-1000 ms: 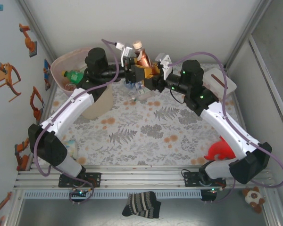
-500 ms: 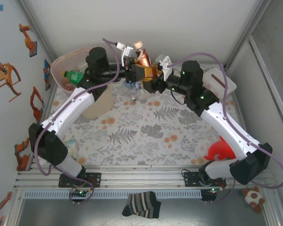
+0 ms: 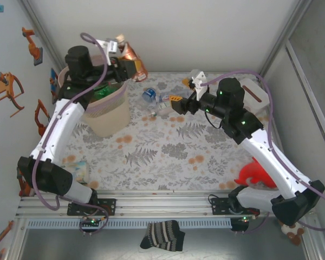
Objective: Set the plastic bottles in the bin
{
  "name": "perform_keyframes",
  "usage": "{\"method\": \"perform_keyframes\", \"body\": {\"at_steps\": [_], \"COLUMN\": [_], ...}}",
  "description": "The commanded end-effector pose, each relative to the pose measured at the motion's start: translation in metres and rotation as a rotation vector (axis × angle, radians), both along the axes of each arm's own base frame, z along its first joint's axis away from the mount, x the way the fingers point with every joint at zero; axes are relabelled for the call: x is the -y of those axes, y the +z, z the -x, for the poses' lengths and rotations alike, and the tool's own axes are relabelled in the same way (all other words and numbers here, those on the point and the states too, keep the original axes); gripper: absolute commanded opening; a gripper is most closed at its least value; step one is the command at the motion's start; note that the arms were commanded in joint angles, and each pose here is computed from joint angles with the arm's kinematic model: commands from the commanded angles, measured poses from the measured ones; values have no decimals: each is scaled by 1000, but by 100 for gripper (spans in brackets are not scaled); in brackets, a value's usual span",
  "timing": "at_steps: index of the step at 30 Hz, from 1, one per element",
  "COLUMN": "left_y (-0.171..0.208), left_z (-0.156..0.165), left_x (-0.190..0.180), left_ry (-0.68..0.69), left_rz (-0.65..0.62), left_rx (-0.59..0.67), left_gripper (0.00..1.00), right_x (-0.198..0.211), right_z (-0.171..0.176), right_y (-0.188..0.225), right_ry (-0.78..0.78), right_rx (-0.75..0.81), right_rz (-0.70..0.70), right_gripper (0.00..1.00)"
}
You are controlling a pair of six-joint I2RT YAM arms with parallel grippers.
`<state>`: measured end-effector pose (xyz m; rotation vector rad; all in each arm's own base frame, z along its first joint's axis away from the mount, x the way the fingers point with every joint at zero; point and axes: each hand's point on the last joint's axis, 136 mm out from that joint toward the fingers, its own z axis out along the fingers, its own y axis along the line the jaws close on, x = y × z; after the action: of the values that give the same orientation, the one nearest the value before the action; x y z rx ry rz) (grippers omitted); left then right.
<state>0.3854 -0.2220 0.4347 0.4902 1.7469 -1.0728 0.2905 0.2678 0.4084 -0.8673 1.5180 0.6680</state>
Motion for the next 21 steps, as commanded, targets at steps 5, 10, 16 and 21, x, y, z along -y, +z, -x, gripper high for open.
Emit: {"method": "perform_keyframes", "body": {"at_steps": [5, 10, 16, 21], "left_y": [-24, -61, -89, -101], "left_z": [5, 28, 31, 19], "left_x": [-86, -107, -126, -138], "left_ry": [227, 135, 53, 36], "left_rz": [-239, -485, -657, -727], "left_rx": [-119, -164, -268, -306], "left_gripper": [49, 54, 52, 51], "right_x": [-2, -7, -14, -17], "right_z": [-1, 0, -1, -2], "right_y": [-4, -7, -11, -11], "right_ry": [5, 39, 69, 81], "right_rx": [13, 4, -22, -35], "right_rz": [30, 39, 47, 51], "right_gripper": [80, 80, 79, 80]}}
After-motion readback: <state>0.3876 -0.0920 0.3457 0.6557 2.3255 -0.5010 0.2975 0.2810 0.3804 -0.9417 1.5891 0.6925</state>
